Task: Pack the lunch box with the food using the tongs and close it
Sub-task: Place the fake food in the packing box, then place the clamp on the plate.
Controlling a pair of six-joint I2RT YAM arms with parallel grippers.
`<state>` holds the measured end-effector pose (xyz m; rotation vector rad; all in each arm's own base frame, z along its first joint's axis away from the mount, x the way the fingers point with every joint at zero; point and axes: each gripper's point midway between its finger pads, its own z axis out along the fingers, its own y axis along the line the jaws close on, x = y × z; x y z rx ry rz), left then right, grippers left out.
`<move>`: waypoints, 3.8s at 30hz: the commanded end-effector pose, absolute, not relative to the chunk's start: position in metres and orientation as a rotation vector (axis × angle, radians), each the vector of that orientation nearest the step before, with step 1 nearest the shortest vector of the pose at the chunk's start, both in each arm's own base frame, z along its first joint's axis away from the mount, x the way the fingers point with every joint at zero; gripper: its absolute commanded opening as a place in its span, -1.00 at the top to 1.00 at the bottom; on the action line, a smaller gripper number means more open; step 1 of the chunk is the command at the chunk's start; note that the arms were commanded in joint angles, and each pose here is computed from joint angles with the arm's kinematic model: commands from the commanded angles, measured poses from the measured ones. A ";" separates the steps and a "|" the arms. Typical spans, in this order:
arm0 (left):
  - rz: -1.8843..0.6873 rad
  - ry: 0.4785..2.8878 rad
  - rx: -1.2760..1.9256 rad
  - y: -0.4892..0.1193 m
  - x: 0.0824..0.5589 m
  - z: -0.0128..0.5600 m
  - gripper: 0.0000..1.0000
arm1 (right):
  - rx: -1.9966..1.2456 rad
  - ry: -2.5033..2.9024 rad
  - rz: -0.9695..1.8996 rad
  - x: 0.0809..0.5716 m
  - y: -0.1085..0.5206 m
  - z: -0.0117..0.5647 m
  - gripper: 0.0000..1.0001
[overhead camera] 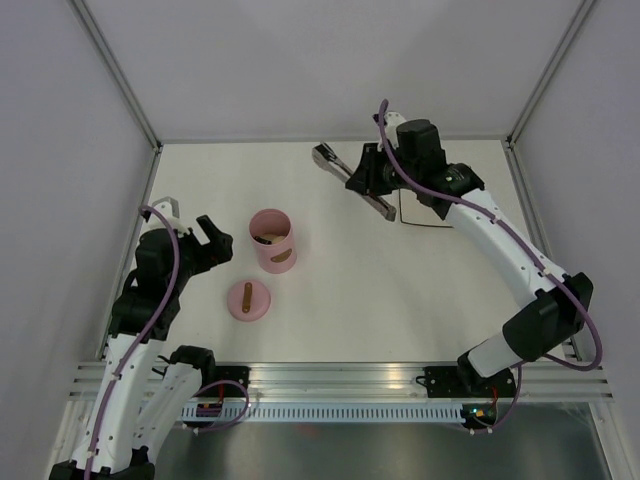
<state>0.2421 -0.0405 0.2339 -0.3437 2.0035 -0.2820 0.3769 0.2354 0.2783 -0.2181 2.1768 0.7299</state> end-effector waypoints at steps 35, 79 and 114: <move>-0.269 1.952 -0.302 -0.039 0.243 0.247 -0.99 | -0.666 2.305 0.943 0.255 0.385 0.232 0.19; -0.283 1.956 -0.295 -0.042 0.243 0.246 -0.99 | 0.376 2.049 0.272 0.371 0.039 0.163 -0.05; -0.435 2.342 -0.637 -0.070 0.224 0.148 -0.91 | 0.481 2.264 0.163 0.383 0.014 0.077 -0.74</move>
